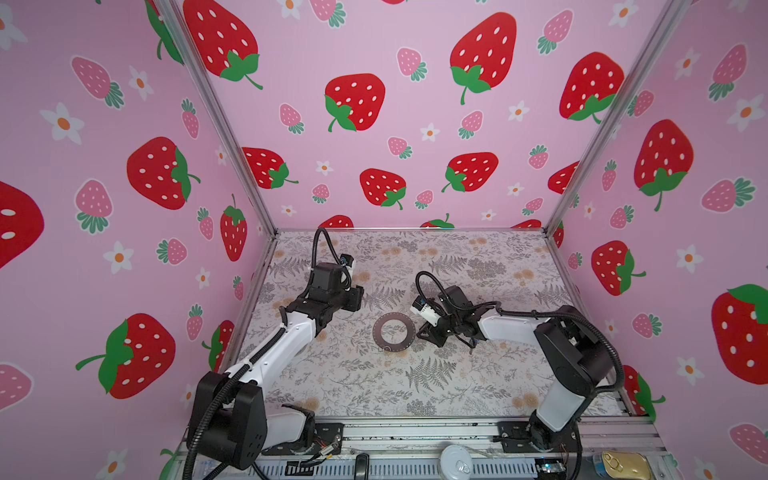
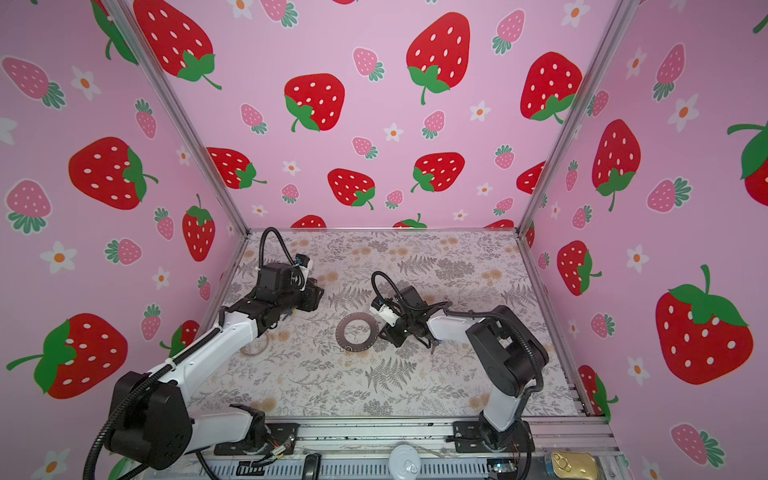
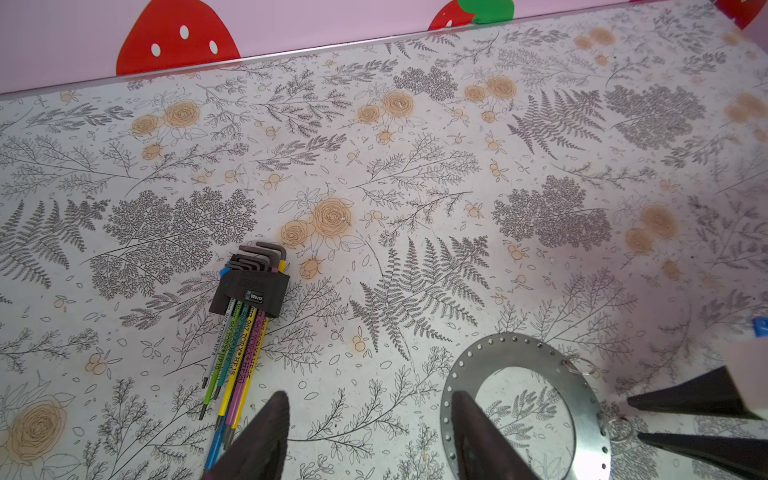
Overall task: Put the keys on the keyring
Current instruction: 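Reach the right gripper over the silver ring while the left arm rises, then grasp the split ring on the silver ring's edge with the right gripper, then lift the silver ring with the right gripper while the left gripper approaches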
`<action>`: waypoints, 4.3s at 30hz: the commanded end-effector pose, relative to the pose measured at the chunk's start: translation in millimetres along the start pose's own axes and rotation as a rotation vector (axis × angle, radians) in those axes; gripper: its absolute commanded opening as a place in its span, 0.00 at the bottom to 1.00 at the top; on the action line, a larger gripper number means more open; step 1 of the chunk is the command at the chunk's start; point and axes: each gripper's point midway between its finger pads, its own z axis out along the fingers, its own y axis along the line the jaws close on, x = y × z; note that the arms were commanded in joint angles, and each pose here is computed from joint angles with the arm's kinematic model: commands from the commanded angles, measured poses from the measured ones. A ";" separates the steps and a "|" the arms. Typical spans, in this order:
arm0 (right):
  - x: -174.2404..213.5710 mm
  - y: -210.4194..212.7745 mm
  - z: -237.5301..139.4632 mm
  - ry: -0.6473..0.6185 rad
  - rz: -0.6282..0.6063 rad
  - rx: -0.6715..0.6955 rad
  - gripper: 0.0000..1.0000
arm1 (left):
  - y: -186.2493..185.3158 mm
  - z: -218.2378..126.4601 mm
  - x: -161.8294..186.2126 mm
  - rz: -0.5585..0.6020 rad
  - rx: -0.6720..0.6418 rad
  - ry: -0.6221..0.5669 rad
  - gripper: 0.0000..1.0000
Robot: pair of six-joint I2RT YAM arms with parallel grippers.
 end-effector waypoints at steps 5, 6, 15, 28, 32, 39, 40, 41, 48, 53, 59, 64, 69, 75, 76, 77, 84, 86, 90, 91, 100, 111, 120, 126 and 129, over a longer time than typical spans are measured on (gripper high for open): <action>8.7 5.1 7.0 0.051 0.031 -0.031 0.26 | -2.6 -7.3 -18.1 -0.006 0.010 -0.046 0.64; 9.4 5.7 7.6 0.054 0.034 -0.033 0.26 | -2.4 -7.2 -18.6 -0.005 0.009 -0.047 0.64; 12.8 17.0 14.0 0.073 0.023 -0.096 0.25 | 0.4 -6.3 -17.9 -0.004 -0.008 -0.042 0.64; 25.0 17.6 13.1 0.127 0.022 -0.091 0.23 | 4.0 -7.4 -18.1 0.011 -0.030 -0.043 0.64; 29.1 16.5 11.8 0.137 0.019 -0.077 0.24 | 4.0 -7.1 -18.1 0.010 -0.029 -0.043 0.64; 32.7 16.0 16.2 0.147 0.031 -0.084 0.16 | 4.6 -5.3 -16.1 0.010 -0.031 -0.036 0.63; 33.3 16.9 16.4 0.152 0.030 -0.085 0.16 | 4.7 -5.3 -16.0 0.011 -0.032 -0.035 0.63; 34.3 16.8 16.3 0.156 0.031 -0.084 0.16 | 4.4 -5.1 -15.2 0.012 -0.031 -0.033 0.63; 39.3 15.2 15.1 0.168 0.024 -0.070 0.12 | 4.3 -4.1 -15.5 0.013 -0.030 -0.033 0.61; 31.7 16.3 11.4 0.150 0.002 -0.061 0.08 | 4.7 -4.3 -15.4 0.013 -0.032 -0.033 0.60; 3.4 18.6 -4.4 0.063 -0.084 -0.032 0.01 | 3.0 -5.1 -15.8 0.023 -0.022 -0.040 0.59; -23.5 15.9 -21.2 0.007 -0.182 0.015 0.00 | -5.5 -11.7 -22.2 0.035 0.023 -0.076 0.56; -49.9 19.3 -42.3 -0.062 -0.338 0.045 0.00 | -27.8 -21.1 -28.8 0.070 0.135 -0.134 0.49; -77.3 36.5 -74.7 -0.185 -0.595 0.062 0.00 | -64.6 -46.9 -31.8 0.216 0.233 -0.262 0.43; -78.4 38.5 -78.7 -0.200 -0.638 0.068 0.00 | -72.0 -53.2 -29.9 0.263 0.246 -0.289 0.42; -78.0 40.7 -81.2 -0.207 -0.682 0.071 0.00 | -78.5 -58.1 -28.3 0.310 0.256 -0.316 0.42; -81.1 48.8 -102.0 -0.315 -0.917 0.163 0.00 | -118.1 -94.7 1.9 0.649 0.346 -0.499 0.41; -79.9 53.0 -105.2 -0.342 -0.971 0.171 0.00 | -127.0 -99.4 13.5 0.733 0.371 -0.536 0.41; -79.4 60.5 -113.8 -0.401 -1.033 0.192 0.00 | -141.2 -103.8 28.4 0.846 0.408 -0.583 0.39; -78.3 62.9 -115.1 -0.411 -1.040 0.187 0.00 | -143.6 -103.6 30.8 0.863 0.416 -0.583 0.38; -75.4 91.1 -118.9 -0.483 -0.939 0.005 0.00 | -164.4 -109.7 34.5 0.877 0.520 -0.612 0.33; -77.3 111.2 -120.6 -0.501 -0.792 -0.176 0.00 | -187.0 -118.6 42.4 0.817 0.714 -0.564 0.28; -79.2 116.2 -119.5 -0.504 -0.756 -0.228 0.00 | -193.4 -119.6 41.3 0.799 0.761 -0.548 0.28; -80.4 116.4 -119.4 -0.504 -0.747 -0.236 0.00 | -196.3 -115.5 40.2 0.796 0.761 -0.537 0.27; -79.9 116.7 -119.0 -0.502 -0.746 -0.238 0.00 | -198.8 -114.5 37.6 0.797 0.756 -0.543 0.26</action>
